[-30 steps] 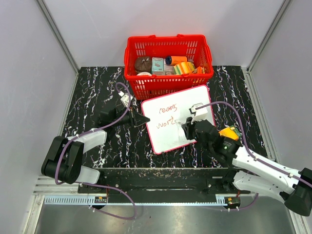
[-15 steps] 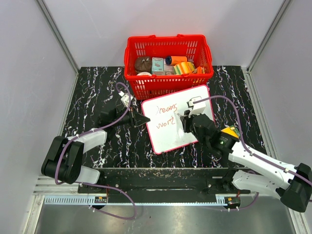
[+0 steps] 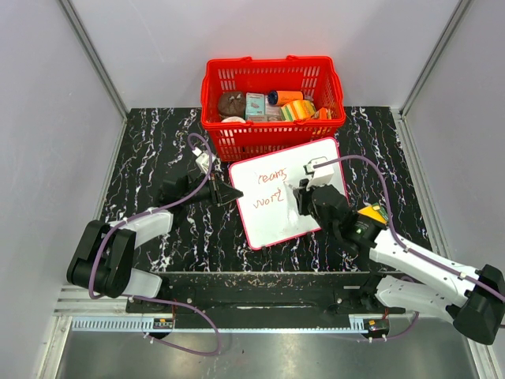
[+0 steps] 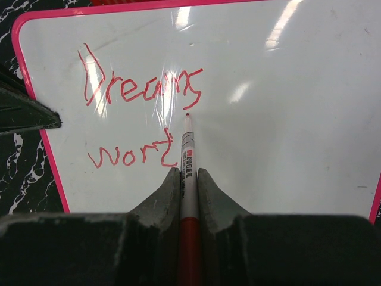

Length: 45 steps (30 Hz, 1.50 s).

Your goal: Write a sentence on the whiteboard

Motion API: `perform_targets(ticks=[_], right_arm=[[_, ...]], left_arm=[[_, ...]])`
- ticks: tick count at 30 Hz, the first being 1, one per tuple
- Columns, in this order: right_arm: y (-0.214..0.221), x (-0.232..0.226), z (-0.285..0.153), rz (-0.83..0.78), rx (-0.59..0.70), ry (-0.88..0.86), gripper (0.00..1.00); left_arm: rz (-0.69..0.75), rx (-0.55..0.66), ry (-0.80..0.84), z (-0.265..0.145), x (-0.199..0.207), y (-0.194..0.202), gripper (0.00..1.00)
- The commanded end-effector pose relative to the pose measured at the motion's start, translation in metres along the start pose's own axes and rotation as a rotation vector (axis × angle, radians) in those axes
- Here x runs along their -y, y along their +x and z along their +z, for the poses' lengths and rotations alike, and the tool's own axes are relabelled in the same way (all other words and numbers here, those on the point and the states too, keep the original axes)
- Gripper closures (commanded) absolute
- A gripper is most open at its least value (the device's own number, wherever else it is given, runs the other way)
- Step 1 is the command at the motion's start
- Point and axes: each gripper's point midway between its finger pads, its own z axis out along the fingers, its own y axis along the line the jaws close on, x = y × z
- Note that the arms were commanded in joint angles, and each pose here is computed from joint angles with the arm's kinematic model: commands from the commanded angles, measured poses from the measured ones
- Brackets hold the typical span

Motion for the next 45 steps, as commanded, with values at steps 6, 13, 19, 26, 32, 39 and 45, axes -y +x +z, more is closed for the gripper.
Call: perform_targets(ticks=[6,13,19,26,32,39,45], right_arm=[[0.012,0.007,0.001,0.035,-0.021,0.015,1.0],[0.028,0.008,-0.008,0.058,-0.071,-0.001,1.0],[0.04,0.007,-0.014,0.087,-0.111,-0.021,1.0],[0.051,0.007,-0.02,0.118,-0.141,-0.032,1.0],[0.05,0.008,-0.019,0.115,-0.137,-0.026,1.0],[0.033,0.008,-0.015,0.095,-0.091,-0.012,1.0],[0.016,0.007,-0.009,0.072,-0.047,0.0,1.0]], left_arm=[[0.155,-0.003,-0.042,0.002,-0.011,0.001,1.0],[0.154,-0.003,-0.044,0.003,-0.011,0.001,1.0],[0.154,-0.005,-0.041,0.003,-0.011,0.001,1.0],[0.155,-0.007,-0.042,0.003,-0.011,0.002,1.0],[0.155,-0.008,-0.041,0.004,-0.011,0.002,1.0],[0.158,-0.009,-0.041,0.004,-0.01,0.002,1.0],[0.159,-0.01,-0.04,0.005,-0.01,0.002,1.0]])
